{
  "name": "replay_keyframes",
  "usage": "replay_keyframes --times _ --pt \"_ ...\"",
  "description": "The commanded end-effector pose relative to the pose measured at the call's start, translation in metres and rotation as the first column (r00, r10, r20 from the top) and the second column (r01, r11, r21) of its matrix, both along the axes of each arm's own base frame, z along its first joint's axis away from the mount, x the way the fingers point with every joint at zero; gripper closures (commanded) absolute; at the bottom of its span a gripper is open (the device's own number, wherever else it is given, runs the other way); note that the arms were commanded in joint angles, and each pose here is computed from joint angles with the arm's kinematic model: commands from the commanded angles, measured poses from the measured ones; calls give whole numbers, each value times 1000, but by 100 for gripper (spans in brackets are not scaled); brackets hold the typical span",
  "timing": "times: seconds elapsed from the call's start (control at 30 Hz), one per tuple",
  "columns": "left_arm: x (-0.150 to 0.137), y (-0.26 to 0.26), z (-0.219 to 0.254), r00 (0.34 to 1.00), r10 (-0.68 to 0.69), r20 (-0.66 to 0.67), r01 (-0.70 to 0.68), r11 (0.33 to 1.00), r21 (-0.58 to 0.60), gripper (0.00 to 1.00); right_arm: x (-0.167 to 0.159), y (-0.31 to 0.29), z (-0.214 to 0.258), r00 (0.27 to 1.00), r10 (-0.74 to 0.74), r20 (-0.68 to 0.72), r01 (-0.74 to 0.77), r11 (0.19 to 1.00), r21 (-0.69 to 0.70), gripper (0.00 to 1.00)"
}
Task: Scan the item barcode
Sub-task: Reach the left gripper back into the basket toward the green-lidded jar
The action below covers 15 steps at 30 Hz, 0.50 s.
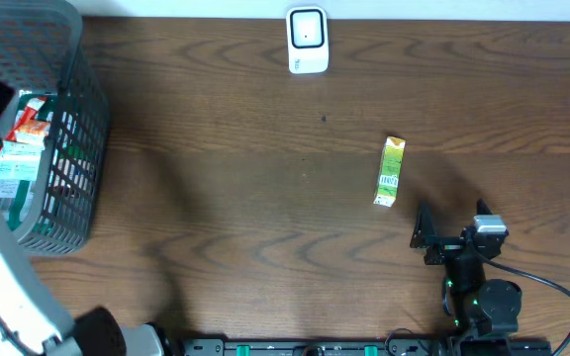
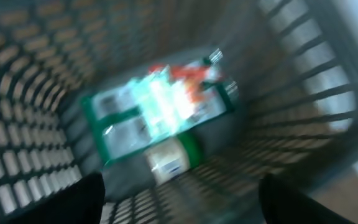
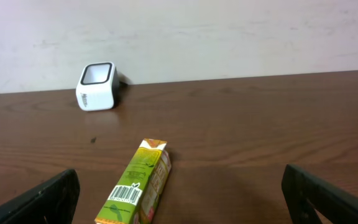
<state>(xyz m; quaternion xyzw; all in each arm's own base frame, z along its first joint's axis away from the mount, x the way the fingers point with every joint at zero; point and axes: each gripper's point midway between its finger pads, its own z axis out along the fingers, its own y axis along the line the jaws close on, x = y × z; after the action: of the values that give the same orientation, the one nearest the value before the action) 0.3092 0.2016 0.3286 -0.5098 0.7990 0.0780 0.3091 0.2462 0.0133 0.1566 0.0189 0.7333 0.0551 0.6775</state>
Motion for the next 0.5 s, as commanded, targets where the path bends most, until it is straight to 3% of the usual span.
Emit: replay_keyframes --times 0.0,0.13,0.47 --pt "2 4 -47 981 -68 -181 60 997 -54 20 0 1 0 1000 3 0 -3 1000 12 1" --pt "13 9 -91 919 -202 -338 177 979 -106 18 0 1 0 1000 3 0 -3 1000 12 1" --pt "28 16 -159 803 -344 -487 267 938 -222 20 0 1 0 1000 3 -1 -3 1000 12 1"
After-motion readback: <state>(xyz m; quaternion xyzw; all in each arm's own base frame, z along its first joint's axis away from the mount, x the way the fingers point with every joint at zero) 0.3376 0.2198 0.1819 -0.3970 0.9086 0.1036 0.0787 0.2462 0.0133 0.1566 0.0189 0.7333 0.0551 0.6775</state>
